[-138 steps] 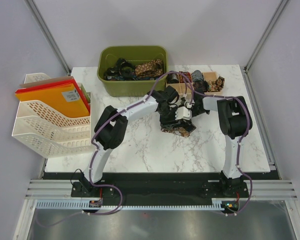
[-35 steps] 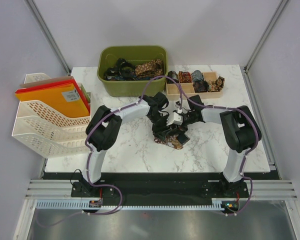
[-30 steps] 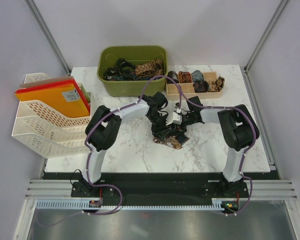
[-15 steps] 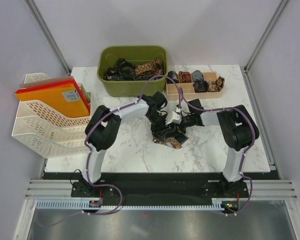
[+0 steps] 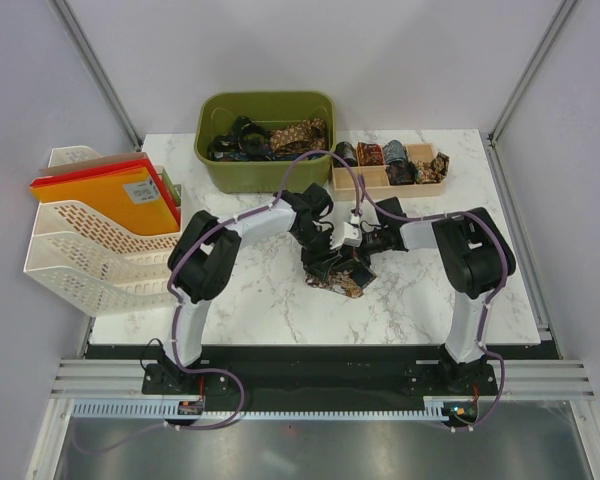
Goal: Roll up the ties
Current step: Roll the tie at the center of the board.
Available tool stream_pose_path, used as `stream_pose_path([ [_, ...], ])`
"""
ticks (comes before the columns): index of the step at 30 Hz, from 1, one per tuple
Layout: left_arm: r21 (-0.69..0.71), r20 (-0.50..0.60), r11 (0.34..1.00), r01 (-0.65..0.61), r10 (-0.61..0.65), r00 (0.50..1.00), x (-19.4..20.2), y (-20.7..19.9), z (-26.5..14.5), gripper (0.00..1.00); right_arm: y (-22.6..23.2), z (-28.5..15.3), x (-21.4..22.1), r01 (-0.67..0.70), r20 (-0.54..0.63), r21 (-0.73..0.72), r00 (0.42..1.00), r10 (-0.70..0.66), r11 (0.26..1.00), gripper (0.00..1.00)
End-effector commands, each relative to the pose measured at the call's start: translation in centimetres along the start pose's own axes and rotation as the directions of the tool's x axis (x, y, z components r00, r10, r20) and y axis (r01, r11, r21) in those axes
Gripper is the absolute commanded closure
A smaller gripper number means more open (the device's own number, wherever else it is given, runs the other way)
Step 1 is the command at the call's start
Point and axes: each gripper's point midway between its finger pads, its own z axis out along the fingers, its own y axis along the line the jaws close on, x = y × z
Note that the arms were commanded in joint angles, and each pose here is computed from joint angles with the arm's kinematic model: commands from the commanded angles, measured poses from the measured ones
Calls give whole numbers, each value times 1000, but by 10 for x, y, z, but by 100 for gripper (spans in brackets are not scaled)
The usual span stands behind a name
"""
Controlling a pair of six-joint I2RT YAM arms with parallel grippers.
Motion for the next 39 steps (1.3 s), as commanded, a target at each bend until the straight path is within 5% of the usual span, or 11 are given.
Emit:
stream_pose_path([
  [1,-54,-58,998,28,-31,998,26,5,-5,50,-56,-4,-2,-27,21,188,1000,24,982,100],
  [7,-137,71,988,-76,87,994,-10,9,-26,40,-75,-8,-5,-36,23,254,999,31,967,100],
  [18,-182,129,974,-135,159,979,-31,10,-34,25,-93,-16,-10,-27,32,323,999,18,946,100],
  [22,-209,139,967,-146,178,974,-34,10,-38,1,-94,-19,-11,0,35,338,999,-12,941,100],
  [26,-222,137,963,-153,186,973,-28,8,-40,0,-91,-21,-17,45,41,347,997,-63,937,100],
  [33,-189,176,982,7,27,984,-27,2,-38,0,-88,-26,-24,101,55,361,990,-129,927,100],
  [39,-152,439,969,193,-109,892,-55,-15,-92,0,-79,-29,-30,163,63,365,978,-199,917,100],
])
